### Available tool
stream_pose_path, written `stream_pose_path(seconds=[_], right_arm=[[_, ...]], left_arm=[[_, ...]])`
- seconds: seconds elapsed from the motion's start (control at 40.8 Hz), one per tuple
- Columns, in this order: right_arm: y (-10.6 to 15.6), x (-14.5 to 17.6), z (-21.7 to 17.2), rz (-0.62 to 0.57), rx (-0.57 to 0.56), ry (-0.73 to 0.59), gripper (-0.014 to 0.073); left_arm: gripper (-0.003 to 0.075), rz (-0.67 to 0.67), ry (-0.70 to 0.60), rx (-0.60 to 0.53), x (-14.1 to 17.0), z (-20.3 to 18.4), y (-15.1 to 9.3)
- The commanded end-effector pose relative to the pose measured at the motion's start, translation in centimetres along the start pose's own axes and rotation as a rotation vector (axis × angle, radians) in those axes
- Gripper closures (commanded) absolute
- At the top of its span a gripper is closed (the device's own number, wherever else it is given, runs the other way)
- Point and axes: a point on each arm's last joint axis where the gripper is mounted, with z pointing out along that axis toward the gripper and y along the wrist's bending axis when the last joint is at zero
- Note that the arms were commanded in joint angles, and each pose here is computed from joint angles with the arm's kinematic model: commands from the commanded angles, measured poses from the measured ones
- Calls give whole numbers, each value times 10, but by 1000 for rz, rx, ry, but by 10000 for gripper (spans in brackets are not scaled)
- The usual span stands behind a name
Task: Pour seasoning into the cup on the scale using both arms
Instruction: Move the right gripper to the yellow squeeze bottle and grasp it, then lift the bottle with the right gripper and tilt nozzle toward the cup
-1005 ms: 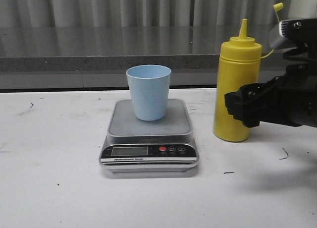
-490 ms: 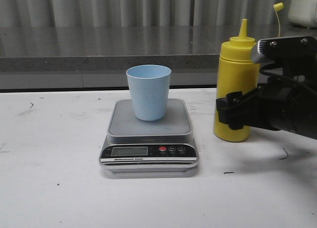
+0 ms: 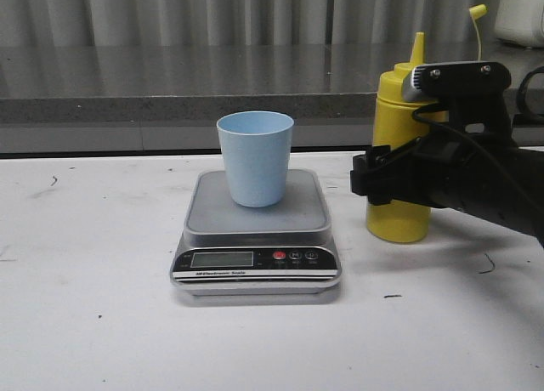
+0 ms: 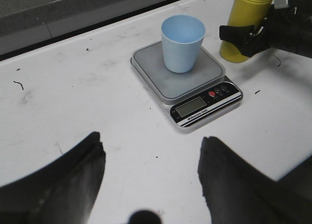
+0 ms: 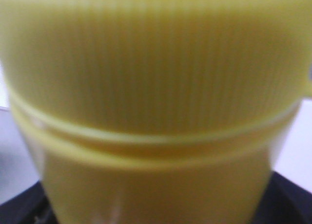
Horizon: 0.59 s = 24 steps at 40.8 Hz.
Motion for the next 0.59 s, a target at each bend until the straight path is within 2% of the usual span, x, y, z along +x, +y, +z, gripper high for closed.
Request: stream_pose_path(seconds=[0.0,0.147,0.368,0.466,0.564], right_arm=[[0,-27,1,11,2,-166,117],[0,-27,1,10,2,-165,227],[1,-48,-7,-5,-6,-123,231],[2,-64,-14,-63,-14,-75,231],[3,-82,-24,-183,-24,-40,231]], left_arm=[[302,-1,-97,2,-14,-4,0],[302,-1,-97,2,-14,-4,0],[302,-1,-97,2,-14,-4,0],[302,-1,-97,2,-14,-4,0],[302,-1,-97,2,-14,-4,0]])
